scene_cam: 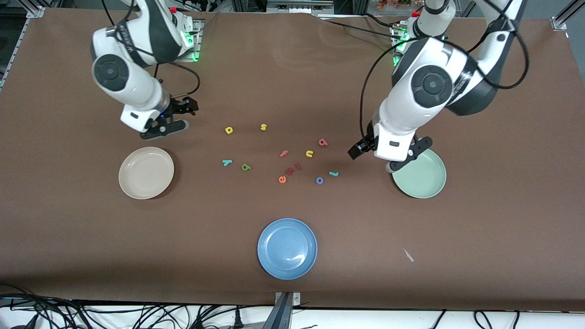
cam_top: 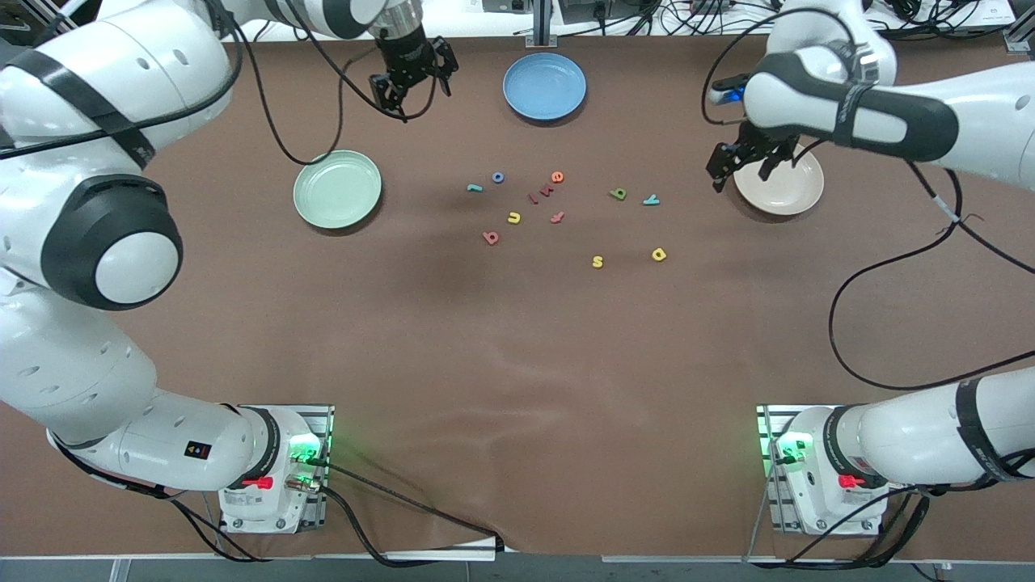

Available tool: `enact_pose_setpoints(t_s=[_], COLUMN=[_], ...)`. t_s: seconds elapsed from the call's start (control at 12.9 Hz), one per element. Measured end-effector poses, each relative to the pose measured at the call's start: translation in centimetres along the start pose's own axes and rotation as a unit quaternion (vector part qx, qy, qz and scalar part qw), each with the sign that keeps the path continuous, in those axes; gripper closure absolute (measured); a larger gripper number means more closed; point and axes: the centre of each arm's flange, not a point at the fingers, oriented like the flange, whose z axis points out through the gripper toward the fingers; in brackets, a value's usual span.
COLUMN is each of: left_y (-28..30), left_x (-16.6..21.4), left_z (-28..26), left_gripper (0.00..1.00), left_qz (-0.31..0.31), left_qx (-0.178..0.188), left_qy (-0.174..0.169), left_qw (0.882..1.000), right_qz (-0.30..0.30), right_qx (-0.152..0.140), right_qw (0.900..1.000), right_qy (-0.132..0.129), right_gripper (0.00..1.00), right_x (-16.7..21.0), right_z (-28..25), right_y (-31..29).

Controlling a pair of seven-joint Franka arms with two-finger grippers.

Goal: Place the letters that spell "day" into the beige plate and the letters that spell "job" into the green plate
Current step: 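Move the right gripper and the left gripper toward the scattered letters, then grasp the yellow a with the right gripper, cyan j with the left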

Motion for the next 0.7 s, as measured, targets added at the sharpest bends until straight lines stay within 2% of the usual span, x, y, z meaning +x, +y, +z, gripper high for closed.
enact_pose_setpoints(t_s=[0.16, 0.47, 0.54, 0.62, 0.7], left_y=[1.4, 3.4, 3.5, 3.6, 3.7], left_x=[-0.9, -2.0, -1.7, -1.5, -1.2], left_z=[3.3, 9.7, 10.8, 11.9, 13.1], left_gripper=[0.00, 0.00, 0.07, 0.07, 0.14], left_qz=[-0.024, -0.081, -0.089, -0.102, -0.120], left_qx=[0.011, 0.023, 0.025, 0.027, 0.029], left_qy=[-0.002, -0.008, -0.011, -0.013, -0.015], left_qw=[1.000, 0.996, 0.996, 0.994, 0.992], right_qz=[0.006, 0.023, 0.020, 0.016, 0.011], right_qx=[-0.002, 0.003, 0.007, 0.011, 0.016], right_qw=[1.000, 0.999, 0.998, 0.998, 0.998], right_qy=[0.024, 0.049, 0.055, 0.058, 0.062], right_gripper=[0.00, 0.00, 0.00, 0.00, 0.00], right_x=[-0.2, -0.9, -0.9, -0.8, -0.7], right_z=[1.9, 6.0, 7.2, 8.3, 9.5], right_y=[-2.8, -7.1, -7.4, -7.8, -8.3])
